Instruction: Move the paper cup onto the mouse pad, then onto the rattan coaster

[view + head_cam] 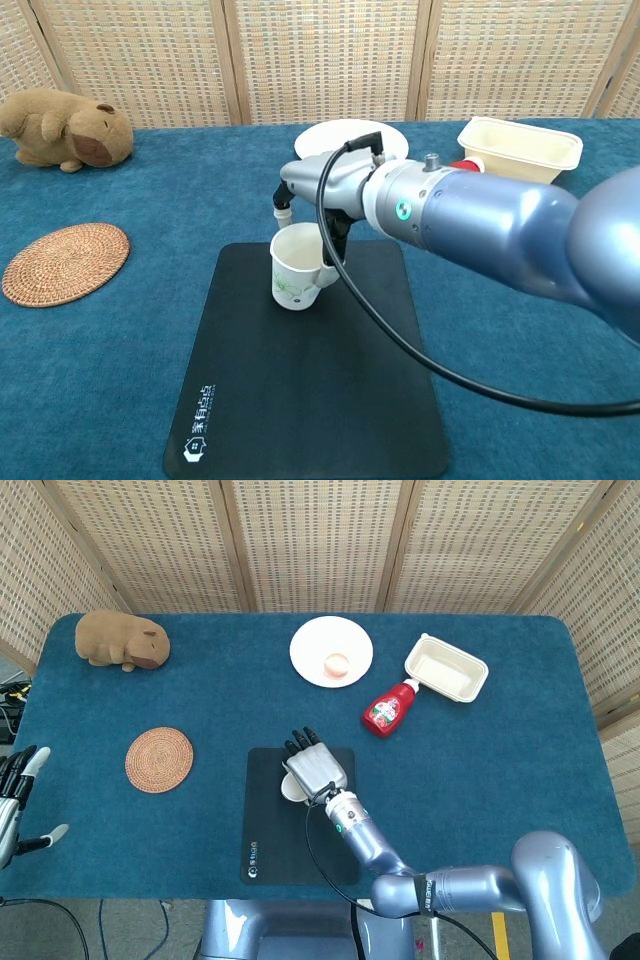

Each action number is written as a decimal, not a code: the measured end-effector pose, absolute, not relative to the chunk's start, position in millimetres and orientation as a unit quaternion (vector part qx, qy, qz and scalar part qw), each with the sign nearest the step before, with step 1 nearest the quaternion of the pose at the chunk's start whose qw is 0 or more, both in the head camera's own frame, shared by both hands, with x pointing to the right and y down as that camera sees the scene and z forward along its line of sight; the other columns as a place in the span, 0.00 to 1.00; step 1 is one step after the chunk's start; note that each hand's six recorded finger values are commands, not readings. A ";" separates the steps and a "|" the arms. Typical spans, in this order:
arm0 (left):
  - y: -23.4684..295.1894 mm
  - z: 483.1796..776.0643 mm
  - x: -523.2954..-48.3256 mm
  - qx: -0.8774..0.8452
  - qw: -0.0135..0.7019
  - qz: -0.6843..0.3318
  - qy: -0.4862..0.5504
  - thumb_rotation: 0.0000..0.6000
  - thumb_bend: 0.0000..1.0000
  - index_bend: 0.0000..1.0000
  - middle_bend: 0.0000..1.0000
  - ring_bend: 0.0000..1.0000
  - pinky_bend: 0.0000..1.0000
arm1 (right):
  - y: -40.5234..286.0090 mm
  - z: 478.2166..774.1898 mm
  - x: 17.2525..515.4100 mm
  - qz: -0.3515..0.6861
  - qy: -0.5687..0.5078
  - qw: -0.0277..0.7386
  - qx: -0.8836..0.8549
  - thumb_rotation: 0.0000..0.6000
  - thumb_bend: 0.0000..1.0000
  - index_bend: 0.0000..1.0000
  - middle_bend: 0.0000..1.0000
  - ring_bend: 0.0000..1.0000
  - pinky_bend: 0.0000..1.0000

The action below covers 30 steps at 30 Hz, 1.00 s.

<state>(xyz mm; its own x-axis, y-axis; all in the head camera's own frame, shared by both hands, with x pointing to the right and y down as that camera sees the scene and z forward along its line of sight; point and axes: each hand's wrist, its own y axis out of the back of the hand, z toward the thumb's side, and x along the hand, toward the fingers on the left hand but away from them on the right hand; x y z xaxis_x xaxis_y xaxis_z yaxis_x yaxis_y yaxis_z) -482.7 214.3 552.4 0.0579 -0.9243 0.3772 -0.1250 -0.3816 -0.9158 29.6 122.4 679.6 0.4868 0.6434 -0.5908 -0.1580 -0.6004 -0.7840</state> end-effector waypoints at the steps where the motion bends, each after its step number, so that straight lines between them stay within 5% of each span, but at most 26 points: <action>1: 214.2 552.5 -482.7 -0.628 0.367 -0.544 0.418 1.00 0.14 0.00 0.00 0.00 0.00 | 123.0 680.6 29.5 0.482 -0.159 0.417 -0.754 1.00 0.05 0.25 0.05 0.00 0.00; 4: 214.0 552.8 -482.3 -0.629 0.367 -0.544 0.416 1.00 0.14 0.00 0.00 0.00 0.00 | 124.2 681.9 29.9 0.484 -0.155 0.417 -0.754 1.00 0.05 0.12 0.00 0.00 0.00; 16: 214.7 552.8 -481.1 -0.628 0.369 -0.545 0.416 1.00 0.14 0.00 0.00 0.00 0.00 | 119.9 671.5 48.4 0.490 -0.162 0.431 -0.740 1.00 0.05 0.04 0.00 0.00 0.00; 30: 215.7 557.1 -471.3 -0.626 0.381 -0.550 0.402 1.00 0.14 0.00 0.00 0.00 0.00 | 122.3 638.4 200.6 0.520 -0.263 0.443 -0.682 1.00 0.05 0.00 0.00 0.00 0.00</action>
